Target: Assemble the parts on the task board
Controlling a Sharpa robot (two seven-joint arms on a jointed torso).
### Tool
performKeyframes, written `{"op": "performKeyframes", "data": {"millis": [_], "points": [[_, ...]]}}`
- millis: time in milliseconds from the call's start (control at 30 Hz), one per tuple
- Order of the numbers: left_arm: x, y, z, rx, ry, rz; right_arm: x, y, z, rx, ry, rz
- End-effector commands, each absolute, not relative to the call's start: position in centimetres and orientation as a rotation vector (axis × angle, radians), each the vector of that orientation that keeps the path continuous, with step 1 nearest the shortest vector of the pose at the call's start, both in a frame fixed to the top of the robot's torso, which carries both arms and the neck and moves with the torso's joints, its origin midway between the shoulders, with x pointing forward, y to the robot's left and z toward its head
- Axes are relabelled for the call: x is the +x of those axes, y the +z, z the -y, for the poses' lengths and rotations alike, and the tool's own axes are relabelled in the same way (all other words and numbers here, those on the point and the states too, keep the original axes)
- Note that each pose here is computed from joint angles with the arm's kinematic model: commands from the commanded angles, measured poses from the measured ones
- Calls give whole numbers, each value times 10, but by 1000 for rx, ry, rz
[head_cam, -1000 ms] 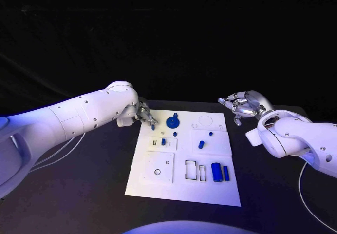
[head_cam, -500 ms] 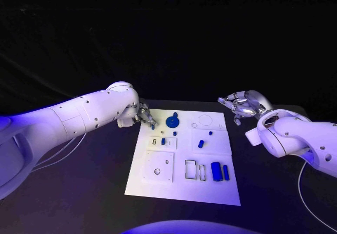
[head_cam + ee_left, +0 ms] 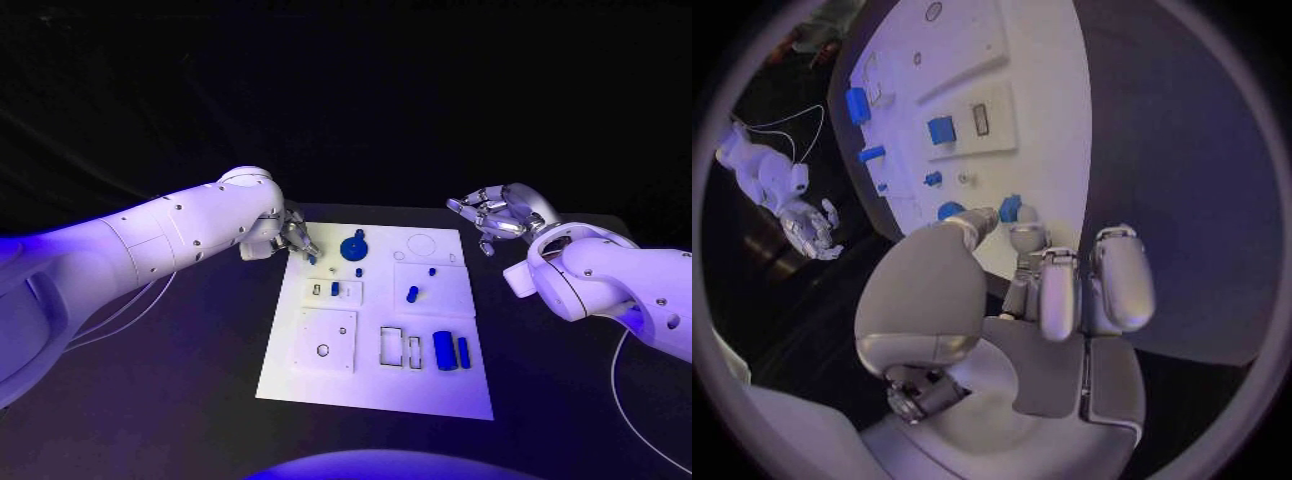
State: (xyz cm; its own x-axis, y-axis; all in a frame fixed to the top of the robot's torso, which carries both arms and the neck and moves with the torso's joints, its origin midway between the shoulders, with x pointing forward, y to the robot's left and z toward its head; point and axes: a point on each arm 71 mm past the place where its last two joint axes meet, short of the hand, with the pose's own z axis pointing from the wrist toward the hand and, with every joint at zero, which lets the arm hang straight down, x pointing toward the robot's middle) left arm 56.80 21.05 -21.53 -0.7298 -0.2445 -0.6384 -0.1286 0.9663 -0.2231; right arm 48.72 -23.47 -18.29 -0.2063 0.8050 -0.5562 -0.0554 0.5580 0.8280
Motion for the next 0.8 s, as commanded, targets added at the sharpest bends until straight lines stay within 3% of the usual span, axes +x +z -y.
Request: {"op": "performKeyframes", "data": {"millis": [33,533,800], "points": [[568,-216,-208,-272,-241,-2401,487,-183,233,640,905,-1601],[570,-213,-210,-359,-361,-2344,487,-184,233,641,904,-1605],[554,-209,-216,-379,-416,-2354,487,-184,235,643,900,-1606]]}}
